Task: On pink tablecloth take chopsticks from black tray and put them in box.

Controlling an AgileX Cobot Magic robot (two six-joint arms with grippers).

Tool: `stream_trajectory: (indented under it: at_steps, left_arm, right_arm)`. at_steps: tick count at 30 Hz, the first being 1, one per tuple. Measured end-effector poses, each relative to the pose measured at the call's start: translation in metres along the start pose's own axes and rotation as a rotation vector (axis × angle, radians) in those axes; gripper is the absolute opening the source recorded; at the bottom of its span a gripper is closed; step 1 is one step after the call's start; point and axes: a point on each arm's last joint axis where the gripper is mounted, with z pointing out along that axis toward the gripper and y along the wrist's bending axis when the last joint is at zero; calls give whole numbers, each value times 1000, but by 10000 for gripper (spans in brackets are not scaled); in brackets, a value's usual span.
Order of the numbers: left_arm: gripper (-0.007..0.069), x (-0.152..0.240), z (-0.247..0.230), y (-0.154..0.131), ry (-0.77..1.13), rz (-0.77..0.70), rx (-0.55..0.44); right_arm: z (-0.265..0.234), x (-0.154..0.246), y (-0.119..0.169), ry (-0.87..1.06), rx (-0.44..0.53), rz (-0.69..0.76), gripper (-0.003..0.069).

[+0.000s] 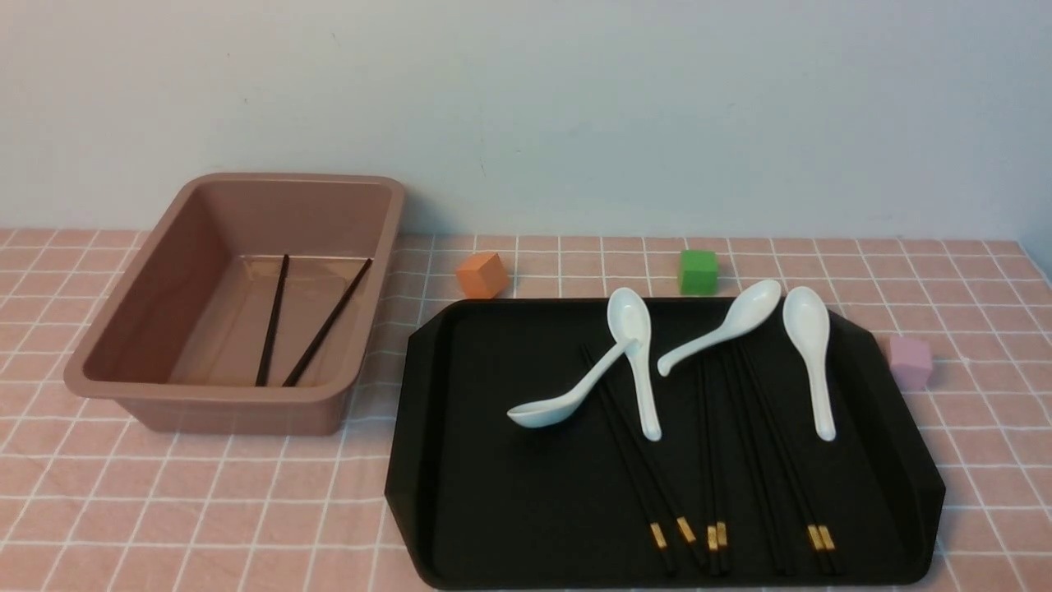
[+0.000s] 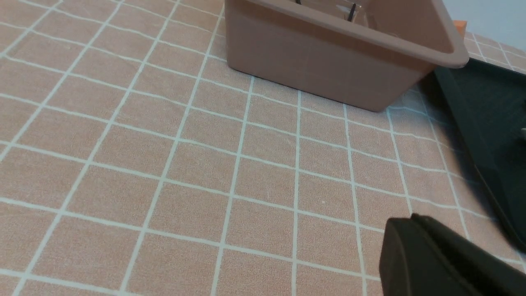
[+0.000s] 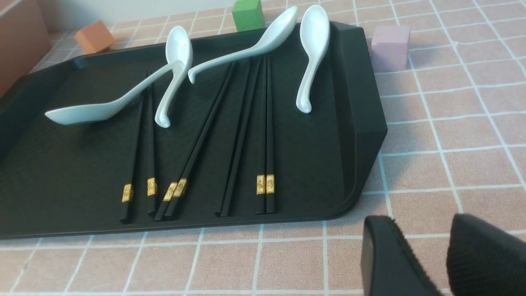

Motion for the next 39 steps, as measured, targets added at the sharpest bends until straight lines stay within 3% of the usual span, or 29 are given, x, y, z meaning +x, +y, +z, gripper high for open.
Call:
stream_trajectory:
  at_steps: [39]
  left_arm:
    - [3,0,0,0,0,1,0]
  right_arm:
    - [0,0,0,0,0,0,240]
